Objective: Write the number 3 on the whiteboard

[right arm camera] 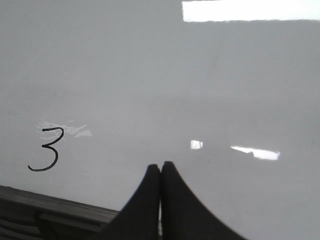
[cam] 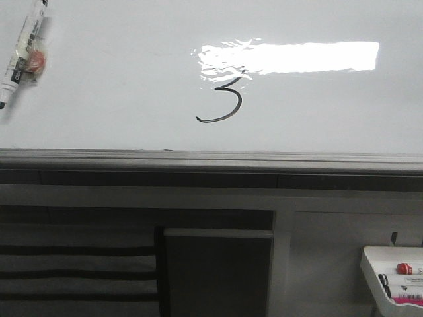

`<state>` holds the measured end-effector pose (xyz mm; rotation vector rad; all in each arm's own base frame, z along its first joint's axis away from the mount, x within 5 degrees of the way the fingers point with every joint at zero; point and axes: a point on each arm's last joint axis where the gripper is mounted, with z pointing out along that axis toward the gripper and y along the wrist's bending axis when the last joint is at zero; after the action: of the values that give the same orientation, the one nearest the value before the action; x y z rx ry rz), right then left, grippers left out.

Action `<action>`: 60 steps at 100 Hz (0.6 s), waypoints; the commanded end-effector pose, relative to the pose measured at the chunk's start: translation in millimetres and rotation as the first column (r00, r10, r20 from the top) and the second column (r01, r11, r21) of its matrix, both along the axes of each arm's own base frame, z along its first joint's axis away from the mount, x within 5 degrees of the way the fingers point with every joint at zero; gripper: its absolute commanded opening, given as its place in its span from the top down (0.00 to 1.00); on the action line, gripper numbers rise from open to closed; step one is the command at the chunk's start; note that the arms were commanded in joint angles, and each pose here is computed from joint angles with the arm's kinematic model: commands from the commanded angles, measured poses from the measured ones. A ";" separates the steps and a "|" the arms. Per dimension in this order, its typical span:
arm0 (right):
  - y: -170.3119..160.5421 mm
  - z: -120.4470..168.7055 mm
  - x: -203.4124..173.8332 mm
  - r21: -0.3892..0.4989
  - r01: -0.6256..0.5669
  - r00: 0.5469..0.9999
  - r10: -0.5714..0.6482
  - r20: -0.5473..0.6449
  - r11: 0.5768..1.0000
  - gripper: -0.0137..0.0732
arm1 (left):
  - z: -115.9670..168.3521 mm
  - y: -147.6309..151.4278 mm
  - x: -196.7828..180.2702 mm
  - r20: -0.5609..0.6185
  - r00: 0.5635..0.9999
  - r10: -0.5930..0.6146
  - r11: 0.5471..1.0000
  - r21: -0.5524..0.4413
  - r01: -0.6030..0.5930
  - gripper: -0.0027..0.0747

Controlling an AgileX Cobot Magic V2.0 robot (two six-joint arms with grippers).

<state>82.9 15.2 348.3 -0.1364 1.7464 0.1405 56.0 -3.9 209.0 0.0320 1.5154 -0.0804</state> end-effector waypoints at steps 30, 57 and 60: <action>-1.8 15.0 0.2 0.016 0.021 0.995 -0.023 0.097 1.000 0.93 | 8.2 -0.4 -3.6 0.111 0.994 -0.010 1.000 -0.008 0.011 0.99; -6.6 -4.7 -18.3 0.030 0.069 0.980 -0.073 0.186 0.997 0.93 | 8.2 -0.4 -3.6 0.111 0.994 -0.010 1.000 -0.008 0.011 0.99; -7.8 -13.0 -21.4 0.032 0.084 0.976 -0.089 0.200 0.996 0.93 | 8.2 -0.4 -3.6 0.111 0.994 -0.010 1.000 -0.008 0.011 0.99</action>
<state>70.6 11.8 335.3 -0.1054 1.6901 0.1163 56.0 -3.9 209.0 0.0320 1.5154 -0.0804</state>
